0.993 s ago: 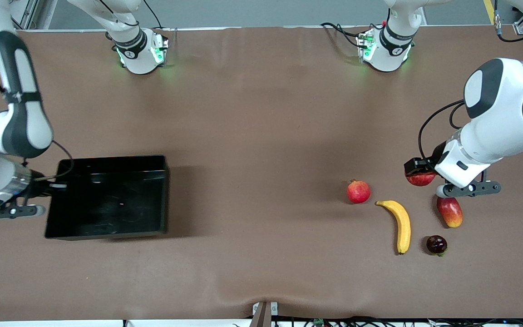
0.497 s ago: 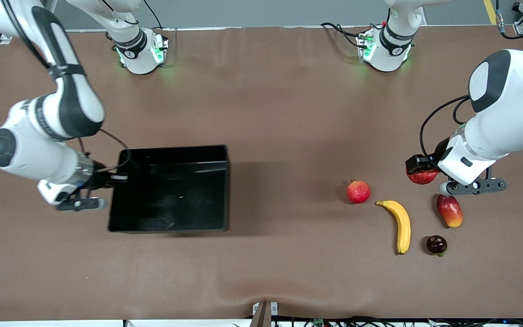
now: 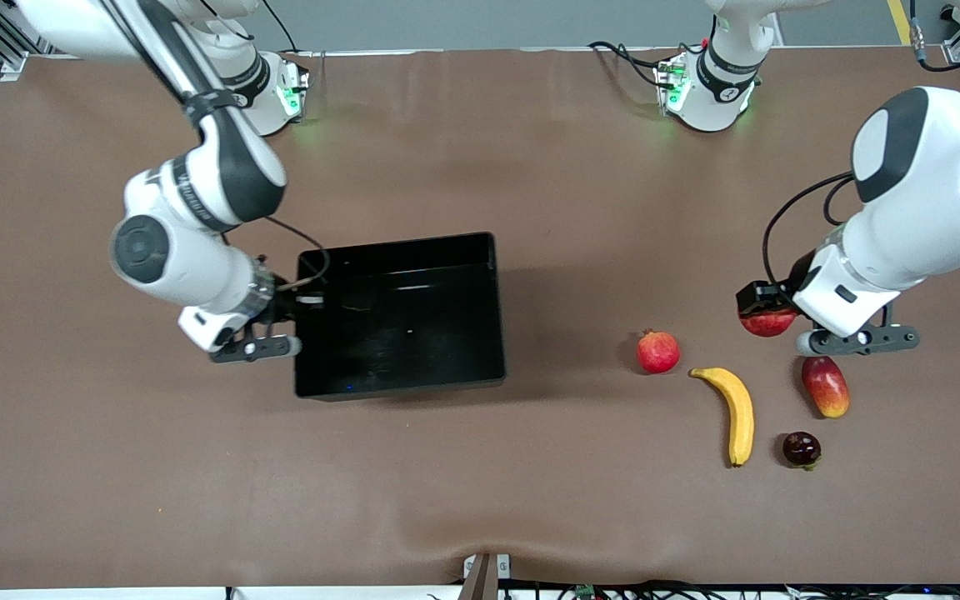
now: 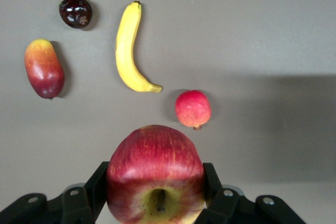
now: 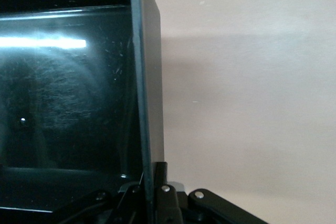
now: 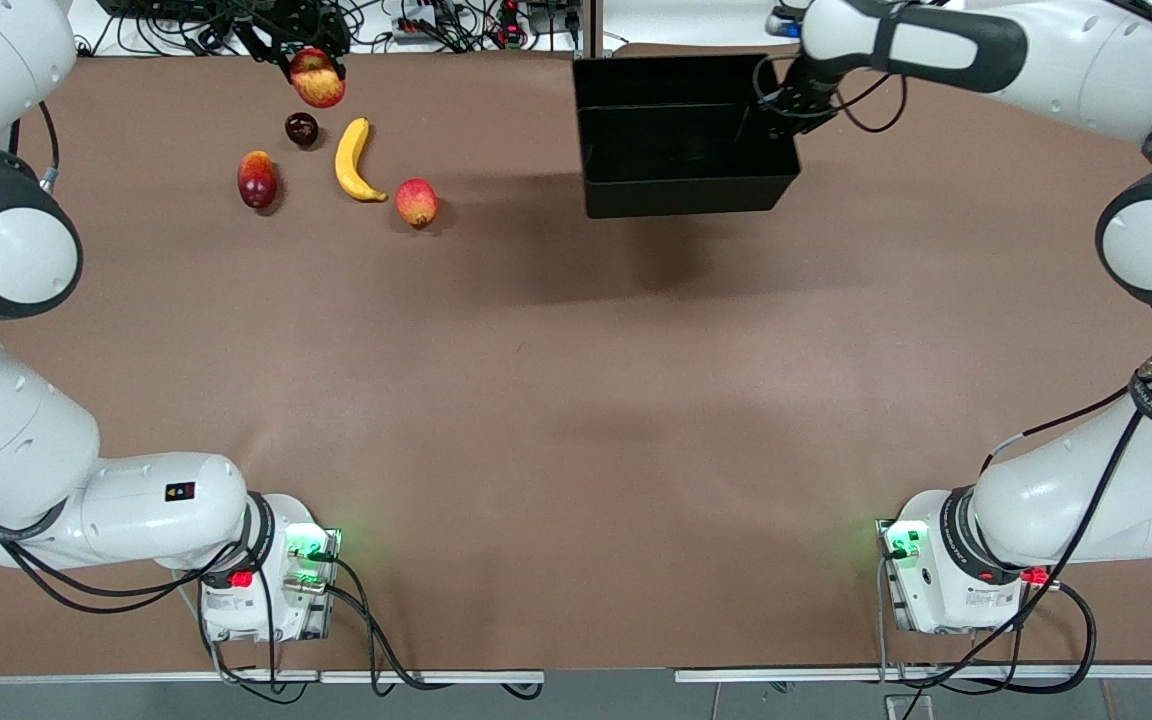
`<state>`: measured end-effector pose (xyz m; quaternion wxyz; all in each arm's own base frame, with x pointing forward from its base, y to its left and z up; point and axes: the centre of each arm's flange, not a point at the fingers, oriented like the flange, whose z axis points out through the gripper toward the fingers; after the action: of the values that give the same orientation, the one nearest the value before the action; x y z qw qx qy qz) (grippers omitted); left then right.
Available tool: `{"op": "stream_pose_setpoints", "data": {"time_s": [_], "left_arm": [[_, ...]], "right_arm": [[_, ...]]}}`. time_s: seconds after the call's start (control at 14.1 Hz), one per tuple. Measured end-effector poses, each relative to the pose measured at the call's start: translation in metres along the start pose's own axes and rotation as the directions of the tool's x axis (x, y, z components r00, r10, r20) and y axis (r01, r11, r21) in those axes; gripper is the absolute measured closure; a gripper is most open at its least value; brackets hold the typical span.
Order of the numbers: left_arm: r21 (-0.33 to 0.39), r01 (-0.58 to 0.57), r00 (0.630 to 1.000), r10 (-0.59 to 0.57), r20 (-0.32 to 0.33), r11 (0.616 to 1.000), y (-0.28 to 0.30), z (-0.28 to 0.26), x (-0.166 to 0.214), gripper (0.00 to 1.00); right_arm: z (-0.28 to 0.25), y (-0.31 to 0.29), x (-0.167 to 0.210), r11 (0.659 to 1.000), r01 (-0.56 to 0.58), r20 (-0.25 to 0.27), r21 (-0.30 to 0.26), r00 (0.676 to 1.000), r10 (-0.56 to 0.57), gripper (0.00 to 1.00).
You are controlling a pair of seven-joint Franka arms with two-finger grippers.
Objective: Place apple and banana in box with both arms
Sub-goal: 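Slide the box further with the right gripper while the left gripper carries the apple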
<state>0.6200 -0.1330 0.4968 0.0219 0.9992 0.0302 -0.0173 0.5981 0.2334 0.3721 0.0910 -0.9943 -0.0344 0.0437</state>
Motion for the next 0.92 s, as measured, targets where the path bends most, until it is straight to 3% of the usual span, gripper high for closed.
{"op": "stream_pose_setpoints", "data": {"time_s": [0.57,0.92], "left_arm": [[0.003,0.057,0.998,-0.057,0.007,0.998,0.041,0.003,-0.013,0.26],[0.007,0.076,0.997,-0.076,0.016,0.997,0.063,0.008,-0.021,0.26]], "right_arm": [[0.049,-0.079,-0.008,0.999,-0.028,-0.02,0.032,0.999,0.028,0.96],[0.106,-0.095,-0.012,0.997,-0.07,0.047,0.025,0.997,0.069,0.96]]}}
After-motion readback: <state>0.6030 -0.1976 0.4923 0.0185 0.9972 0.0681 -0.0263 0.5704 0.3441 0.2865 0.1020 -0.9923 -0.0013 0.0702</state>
